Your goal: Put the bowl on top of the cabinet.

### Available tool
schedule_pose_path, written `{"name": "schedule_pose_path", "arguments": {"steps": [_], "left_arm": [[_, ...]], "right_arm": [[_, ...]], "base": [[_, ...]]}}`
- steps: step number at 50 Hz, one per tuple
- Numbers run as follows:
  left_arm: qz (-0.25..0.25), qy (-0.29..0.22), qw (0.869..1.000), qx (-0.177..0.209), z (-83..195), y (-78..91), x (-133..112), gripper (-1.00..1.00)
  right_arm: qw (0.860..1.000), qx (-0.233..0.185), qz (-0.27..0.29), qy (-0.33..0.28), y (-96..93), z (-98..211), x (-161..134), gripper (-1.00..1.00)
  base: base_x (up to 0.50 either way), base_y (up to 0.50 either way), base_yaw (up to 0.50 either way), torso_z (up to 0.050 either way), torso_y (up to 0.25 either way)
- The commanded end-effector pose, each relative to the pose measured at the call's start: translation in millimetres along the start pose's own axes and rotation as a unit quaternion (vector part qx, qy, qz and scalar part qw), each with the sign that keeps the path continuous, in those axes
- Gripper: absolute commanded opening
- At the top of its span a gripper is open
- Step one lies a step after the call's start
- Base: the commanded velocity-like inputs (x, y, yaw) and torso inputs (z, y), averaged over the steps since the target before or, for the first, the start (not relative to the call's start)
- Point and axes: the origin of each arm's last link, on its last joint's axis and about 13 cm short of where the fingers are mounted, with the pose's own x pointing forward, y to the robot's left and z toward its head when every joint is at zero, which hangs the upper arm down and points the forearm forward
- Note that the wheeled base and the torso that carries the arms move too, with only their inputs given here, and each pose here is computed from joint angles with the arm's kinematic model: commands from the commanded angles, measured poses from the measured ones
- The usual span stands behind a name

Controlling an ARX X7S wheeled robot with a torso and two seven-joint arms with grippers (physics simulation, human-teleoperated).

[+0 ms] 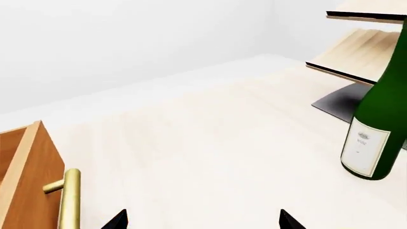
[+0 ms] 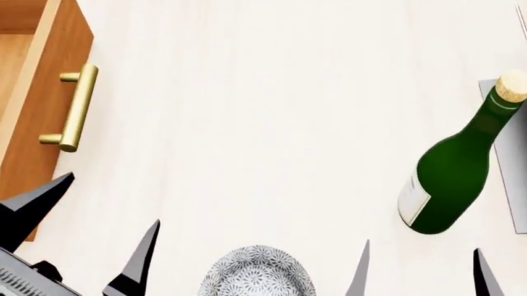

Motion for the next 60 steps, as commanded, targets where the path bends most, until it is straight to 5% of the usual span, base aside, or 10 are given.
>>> {"name": "schedule_pose_path", "arguments": {"steps": [1,8,11,16,20,23,27,30,39,60], "left_arm": [[0.0,0.003,1.0,-0.007,3.6,2.2,2.4,1.0],[0.005,0.021,1.0,0.004,14.1,9.7,16.2,1.0],[-0.057,0.021,0.998,0.034,27.9,11.2,27.5,1.0],[-0.087,0.004,0.994,0.072,55.7,10.1,42.4,1.0],[-0.153,0.012,0.983,0.104,63.5,4.3,48.1,1.0],[-0.213,0.072,0.965,0.133,56.7,4.7,56.8,1.0],[-0.228,0.102,0.954,0.166,50.0,6.2,63.5,1.0],[-0.274,0.137,0.93,0.203,45.8,5.1,64.7,1.0],[-0.319,0.197,0.898,0.233,38.5,-0.3,75.7,1.0],[-0.306,0.2,0.897,0.248,33.6,1.3,84.6,1.0]], "right_arm": [[1.0,-0.002,-0.002,-0.006,-3.2,1.7,0.5,1.0],[1.0,-0.002,0.0,-0.006,-2.7,1.2,0.2,1.0],[1.0,-0.003,0.002,-0.005,-2.2,0.6,0.2,1.0],[1.0,-0.004,0.002,-0.005,-2.3,0.7,0.4,1.0],[1.0,-0.004,0.005,-0.005,-2.6,0.9,0.0,1.0],[1.0,-0.003,0.007,-0.006,-2.9,1.5,-0.6,1.0],[1.0,-0.002,0.01,-0.006,-2.7,1.4,-0.8,1.0],[1.0,-0.004,0.013,-0.006,-1.9,0.5,-1.0,1.0],[1.0,-0.005,0.017,-0.006,-2.3,0.3,-1.1,1.0],[1.0,-0.01,0.022,-0.006,-0.6,-1.2,-2.0,1.0]], "base": [[0.0,0.0,0.0,0.0,0.0],[0.0,0.0,0.0,0.0,0.0],[0.0,0.0,0.0,0.0,0.0],[0.0,0.0,0.0,0.0,0.0],[0.0,0.0,0.0,0.0,0.0],[0.0,0.0,0.0,0.0,0.0],[0.0,0.0,0.0,0.0,0.0],[0.0,0.0,0.0,0.0,0.0],[0.0,0.0,0.0,0.0,0.0],[0.0,0.0,0.0,0.0,0.0]]}}
